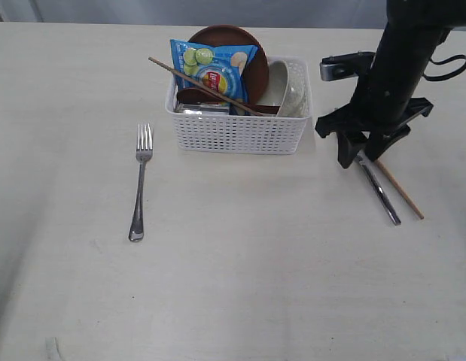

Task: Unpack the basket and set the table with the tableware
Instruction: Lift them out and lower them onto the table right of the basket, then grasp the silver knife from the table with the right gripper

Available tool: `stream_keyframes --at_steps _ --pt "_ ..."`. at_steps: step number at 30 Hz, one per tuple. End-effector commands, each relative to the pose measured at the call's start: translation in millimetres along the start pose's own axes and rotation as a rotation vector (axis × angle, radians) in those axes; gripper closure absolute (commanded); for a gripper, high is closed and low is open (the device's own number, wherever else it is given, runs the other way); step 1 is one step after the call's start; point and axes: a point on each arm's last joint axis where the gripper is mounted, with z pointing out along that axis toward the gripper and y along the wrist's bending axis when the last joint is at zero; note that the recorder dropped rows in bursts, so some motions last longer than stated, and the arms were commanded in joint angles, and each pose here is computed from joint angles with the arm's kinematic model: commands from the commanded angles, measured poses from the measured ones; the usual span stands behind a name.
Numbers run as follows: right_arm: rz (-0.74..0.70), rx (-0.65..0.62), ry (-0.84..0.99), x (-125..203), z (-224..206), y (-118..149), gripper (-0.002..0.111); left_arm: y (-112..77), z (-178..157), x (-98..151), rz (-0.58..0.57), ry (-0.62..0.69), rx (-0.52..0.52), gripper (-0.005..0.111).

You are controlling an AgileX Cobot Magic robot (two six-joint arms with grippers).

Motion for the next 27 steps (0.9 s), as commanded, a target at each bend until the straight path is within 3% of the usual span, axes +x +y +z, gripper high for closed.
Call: stream_keyframes --at_steps 1,23,27 --pt "0.022 0.02 -0.012 3.6 4.3 -12.1 0.059 -0.2 -0.1 -0.2 -0.008 -0.011 0.003 0.107" --pt "0.05 -0.031 0.061 -3.2 58.0 -22.0 0.059 -0.2 -0.1 -0.2 -0.008 -0.011 0.003 0.107" --pt "0.053 -0.037 0.091 -2.9 69.1 -22.7 0.083 -0.2 -0.1 -0.2 -0.008 -0.011 0.003 0.107"
